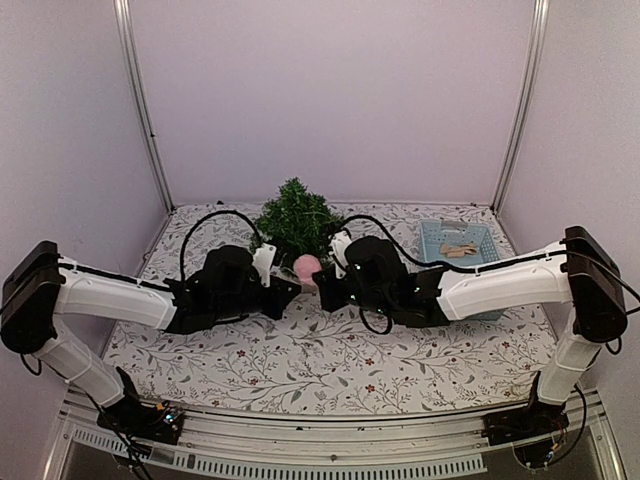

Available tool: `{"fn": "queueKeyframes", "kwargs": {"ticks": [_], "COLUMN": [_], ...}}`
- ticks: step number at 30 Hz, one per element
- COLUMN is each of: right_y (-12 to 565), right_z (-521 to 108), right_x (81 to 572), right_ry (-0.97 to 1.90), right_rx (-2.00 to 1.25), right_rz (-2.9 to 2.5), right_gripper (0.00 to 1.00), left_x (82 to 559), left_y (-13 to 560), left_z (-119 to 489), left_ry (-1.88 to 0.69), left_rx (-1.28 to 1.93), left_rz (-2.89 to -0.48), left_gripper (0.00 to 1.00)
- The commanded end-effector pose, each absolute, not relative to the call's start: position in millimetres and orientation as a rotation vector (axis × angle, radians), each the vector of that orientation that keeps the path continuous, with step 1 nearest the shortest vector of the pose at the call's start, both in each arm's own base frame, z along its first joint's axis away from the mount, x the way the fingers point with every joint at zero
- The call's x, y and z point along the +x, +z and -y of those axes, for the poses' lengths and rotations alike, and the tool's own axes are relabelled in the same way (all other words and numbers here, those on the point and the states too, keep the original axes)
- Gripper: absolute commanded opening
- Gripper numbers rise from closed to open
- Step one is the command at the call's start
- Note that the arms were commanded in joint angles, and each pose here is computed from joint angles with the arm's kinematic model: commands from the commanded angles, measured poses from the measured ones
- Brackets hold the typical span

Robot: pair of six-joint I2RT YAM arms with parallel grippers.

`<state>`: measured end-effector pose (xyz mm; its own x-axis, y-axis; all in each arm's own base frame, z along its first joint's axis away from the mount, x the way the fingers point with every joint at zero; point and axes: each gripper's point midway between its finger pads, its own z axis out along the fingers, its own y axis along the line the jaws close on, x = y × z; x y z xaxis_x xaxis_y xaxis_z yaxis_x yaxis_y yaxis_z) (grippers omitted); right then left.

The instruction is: Decorate the small christmas tree

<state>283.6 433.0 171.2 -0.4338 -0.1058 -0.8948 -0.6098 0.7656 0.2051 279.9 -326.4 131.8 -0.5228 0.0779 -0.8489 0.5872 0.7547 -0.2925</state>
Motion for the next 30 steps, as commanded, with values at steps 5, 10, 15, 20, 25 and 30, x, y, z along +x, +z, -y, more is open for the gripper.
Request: {"fn": "queueKeyframes", "kwargs": {"ticks": [5,10,15,20,25,30], "right_y": [174.0,172.9,171.5,171.0,167.8,166.6], "right_z": [-439.1,-440.2,-440.2,-439.5,-439.0,-438.2], "right_x": [287.4,287.3,287.0,287.5,287.4,287.7], "right_ry": [0.639,0.638,0.638,0.633,0.624,0.618], "right_rx": [-0.51,-0.514,-0.516,-0.513,-0.517,-0.514], "right_rz": [-1.958,-1.961,-1.964,-1.967,-1.973,-1.976], "right_gripper": [0.0,0.0,0.0,0.0,0.0,0.0], "left_x": [286.2,293.5,300.7,303.2,305.1,309.7], "left_y": [168.2,176.5,178.5,181.2,187.5,192.6], "left_z": [329.8,319.1,308.4,306.7,304.3,296.6], "left_ry": [-0.771,-0.799,-0.808,-0.868,-0.903,-0.913], "left_rx": [0.476,0.404,0.334,0.307,0.277,0.231], "left_rz": [-2.013,-2.024,-2.032,-2.038,-2.036,-2.038], "left_gripper": [0.0,0.0,0.0,0.0,0.0,0.0]}}
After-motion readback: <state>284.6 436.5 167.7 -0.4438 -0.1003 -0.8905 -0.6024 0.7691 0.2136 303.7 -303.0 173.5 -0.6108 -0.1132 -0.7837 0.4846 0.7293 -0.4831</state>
